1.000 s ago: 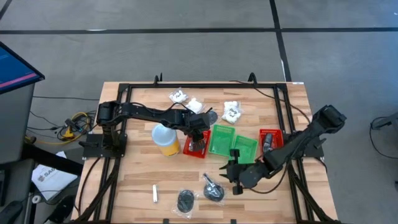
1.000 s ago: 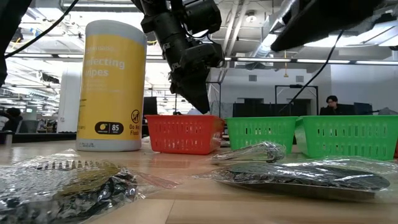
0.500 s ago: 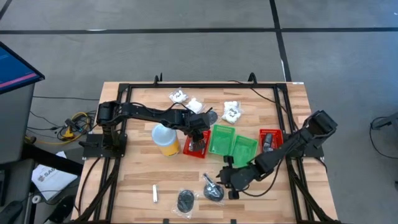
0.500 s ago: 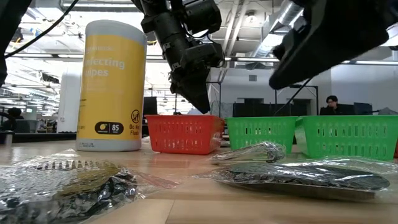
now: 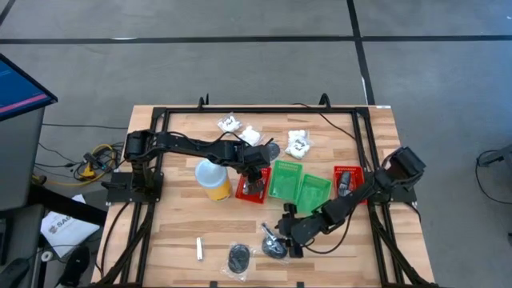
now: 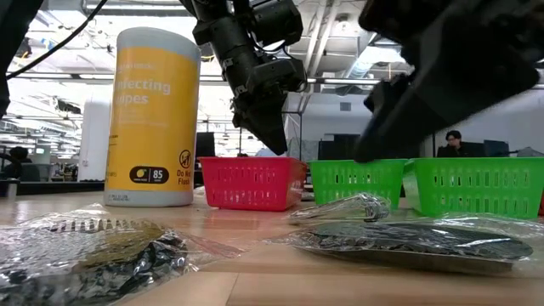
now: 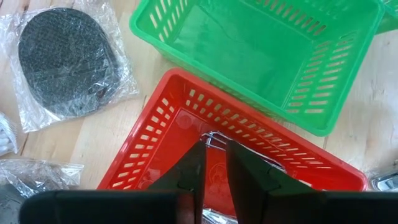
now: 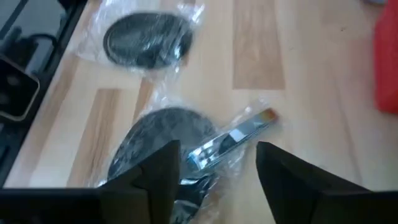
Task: Pick & Place Travel size toiletries
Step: Put the nail cutter into the left red bin
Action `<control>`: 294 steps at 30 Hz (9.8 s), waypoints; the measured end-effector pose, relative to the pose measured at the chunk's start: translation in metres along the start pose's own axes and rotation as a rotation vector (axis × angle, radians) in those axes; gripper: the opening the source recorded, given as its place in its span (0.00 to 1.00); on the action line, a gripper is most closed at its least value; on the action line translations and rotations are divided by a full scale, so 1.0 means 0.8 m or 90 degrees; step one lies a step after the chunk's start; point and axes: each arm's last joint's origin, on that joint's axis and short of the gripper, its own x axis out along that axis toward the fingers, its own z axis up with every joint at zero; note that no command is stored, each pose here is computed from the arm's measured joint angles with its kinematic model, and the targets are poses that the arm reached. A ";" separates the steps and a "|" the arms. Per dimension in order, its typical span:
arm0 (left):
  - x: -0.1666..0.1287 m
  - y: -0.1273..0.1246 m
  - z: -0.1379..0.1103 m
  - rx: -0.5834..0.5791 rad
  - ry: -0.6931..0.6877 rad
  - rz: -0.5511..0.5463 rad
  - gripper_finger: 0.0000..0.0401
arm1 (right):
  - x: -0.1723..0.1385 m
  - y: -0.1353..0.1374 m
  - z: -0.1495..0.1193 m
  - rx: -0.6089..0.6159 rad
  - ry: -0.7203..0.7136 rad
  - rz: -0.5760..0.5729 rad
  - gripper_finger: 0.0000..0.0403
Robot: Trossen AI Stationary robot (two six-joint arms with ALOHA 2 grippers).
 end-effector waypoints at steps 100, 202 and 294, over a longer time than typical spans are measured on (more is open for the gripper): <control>0.000 -0.001 0.003 -0.002 -0.018 -0.004 0.13 | 0.031 0.032 0.018 0.055 0.058 -0.086 0.00; -0.184 -0.081 0.041 0.210 -0.474 -0.217 0.54 | -0.252 -0.032 0.160 -0.076 -0.343 -0.222 0.00; -0.018 0.021 -0.016 0.014 -0.048 0.050 0.04 | -0.240 -0.031 0.130 -0.057 -0.155 -0.243 0.00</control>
